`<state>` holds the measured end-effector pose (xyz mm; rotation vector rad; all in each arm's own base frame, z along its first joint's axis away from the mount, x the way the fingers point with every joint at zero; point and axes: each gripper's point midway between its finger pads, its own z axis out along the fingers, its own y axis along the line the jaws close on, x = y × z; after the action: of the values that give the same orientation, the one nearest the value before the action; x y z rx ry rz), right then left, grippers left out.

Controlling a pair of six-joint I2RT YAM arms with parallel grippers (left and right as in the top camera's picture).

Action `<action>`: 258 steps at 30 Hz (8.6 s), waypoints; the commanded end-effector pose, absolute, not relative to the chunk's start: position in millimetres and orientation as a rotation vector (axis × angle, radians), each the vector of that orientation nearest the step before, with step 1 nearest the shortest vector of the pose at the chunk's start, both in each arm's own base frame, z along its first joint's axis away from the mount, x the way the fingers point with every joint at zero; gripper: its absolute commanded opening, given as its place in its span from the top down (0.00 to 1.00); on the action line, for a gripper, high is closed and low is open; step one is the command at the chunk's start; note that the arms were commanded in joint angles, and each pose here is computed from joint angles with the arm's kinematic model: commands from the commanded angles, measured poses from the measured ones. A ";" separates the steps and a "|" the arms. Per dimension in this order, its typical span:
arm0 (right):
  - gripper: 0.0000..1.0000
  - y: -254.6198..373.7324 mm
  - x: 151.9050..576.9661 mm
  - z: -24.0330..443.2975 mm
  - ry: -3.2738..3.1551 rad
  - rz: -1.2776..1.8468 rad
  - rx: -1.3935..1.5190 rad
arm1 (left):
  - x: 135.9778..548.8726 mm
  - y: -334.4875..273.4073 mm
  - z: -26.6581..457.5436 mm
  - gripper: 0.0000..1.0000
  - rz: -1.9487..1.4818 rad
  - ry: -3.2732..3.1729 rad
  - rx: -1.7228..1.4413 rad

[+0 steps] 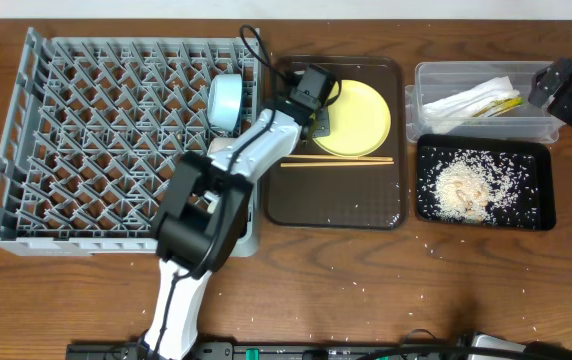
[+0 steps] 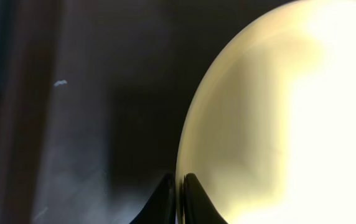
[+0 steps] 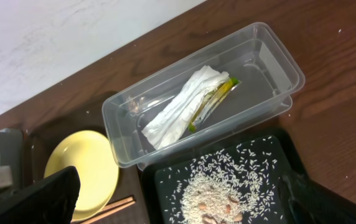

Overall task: Sort waste into correct bins and load items into the dishwasher
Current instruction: 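Grasp the edge of the yellow plate with the left gripper, then tilt the yellow plate up off the brown tray with the left gripper, then carry the yellow plate over the dish rack with the left gripper, then lower the yellow plate upright into the rack beside the bowls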

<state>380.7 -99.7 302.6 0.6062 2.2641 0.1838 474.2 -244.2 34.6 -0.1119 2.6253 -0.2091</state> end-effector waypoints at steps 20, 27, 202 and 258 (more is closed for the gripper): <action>0.01 -100.4 381.0 308.8 2.246 0.191 0.616 | 434.2 -237.3 61.5 0.28 -0.369 2.716 -0.621; 0.01 -100.4 381.0 308.8 2.246 0.191 0.616 | 446.1 -236.4 53.0 0.25 -0.261 2.658 -0.520; 0.01 -100.2 381.0 308.8 2.246 0.191 0.616 | 434.8 99.2 191.3 0.93 0.268 2.485 -0.225; 0.01 -99.9 381.1 308.8 2.246 0.192 0.615 | 447.9 4.3 82.0 0.88 0.164 2.748 0.103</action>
<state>380.6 -99.7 302.5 0.6067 2.2648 0.1834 451.3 -11.4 92.7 0.1292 2.7154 0.0687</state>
